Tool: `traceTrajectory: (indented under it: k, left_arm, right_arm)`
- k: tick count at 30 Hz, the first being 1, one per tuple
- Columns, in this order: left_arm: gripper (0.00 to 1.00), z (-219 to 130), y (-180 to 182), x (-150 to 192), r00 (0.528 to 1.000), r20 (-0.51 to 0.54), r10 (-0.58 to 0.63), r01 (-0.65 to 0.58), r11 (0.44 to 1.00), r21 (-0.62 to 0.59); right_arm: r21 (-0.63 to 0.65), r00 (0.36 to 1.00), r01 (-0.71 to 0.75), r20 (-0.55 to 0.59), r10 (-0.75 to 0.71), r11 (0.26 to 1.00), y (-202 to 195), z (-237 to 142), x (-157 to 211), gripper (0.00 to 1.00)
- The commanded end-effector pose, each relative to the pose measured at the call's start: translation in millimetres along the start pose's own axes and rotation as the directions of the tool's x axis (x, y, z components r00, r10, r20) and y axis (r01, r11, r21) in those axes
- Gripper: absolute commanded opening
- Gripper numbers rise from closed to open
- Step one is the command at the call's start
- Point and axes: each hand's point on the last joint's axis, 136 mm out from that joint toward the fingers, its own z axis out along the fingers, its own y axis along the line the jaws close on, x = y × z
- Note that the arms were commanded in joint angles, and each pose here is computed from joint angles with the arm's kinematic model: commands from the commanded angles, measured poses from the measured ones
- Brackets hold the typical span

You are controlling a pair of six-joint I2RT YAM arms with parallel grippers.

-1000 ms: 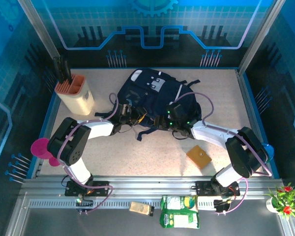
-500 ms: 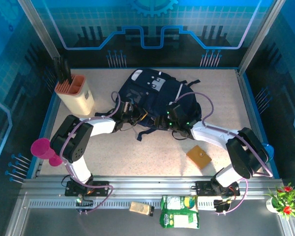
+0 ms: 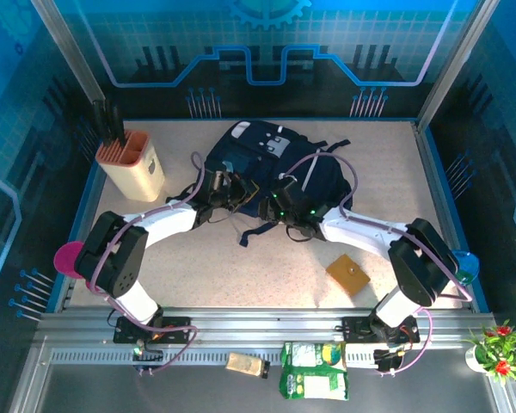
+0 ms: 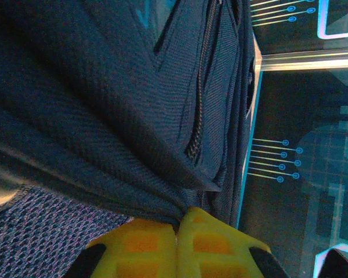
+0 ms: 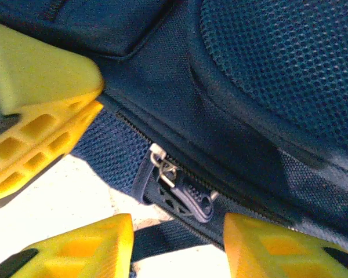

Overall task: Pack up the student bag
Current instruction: Zip the student bag at the top-center of the table.

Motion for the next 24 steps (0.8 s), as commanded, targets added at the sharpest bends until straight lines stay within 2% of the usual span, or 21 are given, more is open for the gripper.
traceTrajectory:
  k: [1,14,20,24]
  left_arm:
    - [0.00,-9.5,-41.8,-1.6,0.997,0.000,0.082,-0.082,0.992,0.100]
    - [0.00,-6.3,-40.1,0.0,0.997,-0.013,0.081,-0.080,0.992,0.094]
    - [0.00,-4.6,-38.2,0.4,0.997,-0.017,0.079,-0.077,0.993,0.091]
    - [0.00,-4.2,-37.2,0.3,0.997,-0.016,0.079,-0.078,0.993,0.088]
  right_arm:
    - [0.087,1.000,0.003,0.017,-0.004,0.996,-6.7,4.6,-5.1,0.42]
    - [0.124,0.999,0.041,0.013,-0.043,0.991,0.0,26.3,-12.8,0.24]
    - [0.057,0.997,0.077,0.028,-0.078,0.995,13.1,27.2,-14.8,0.23]
    - [0.084,0.997,0.077,0.026,-0.079,0.994,9.3,27.6,-15.4,0.19]
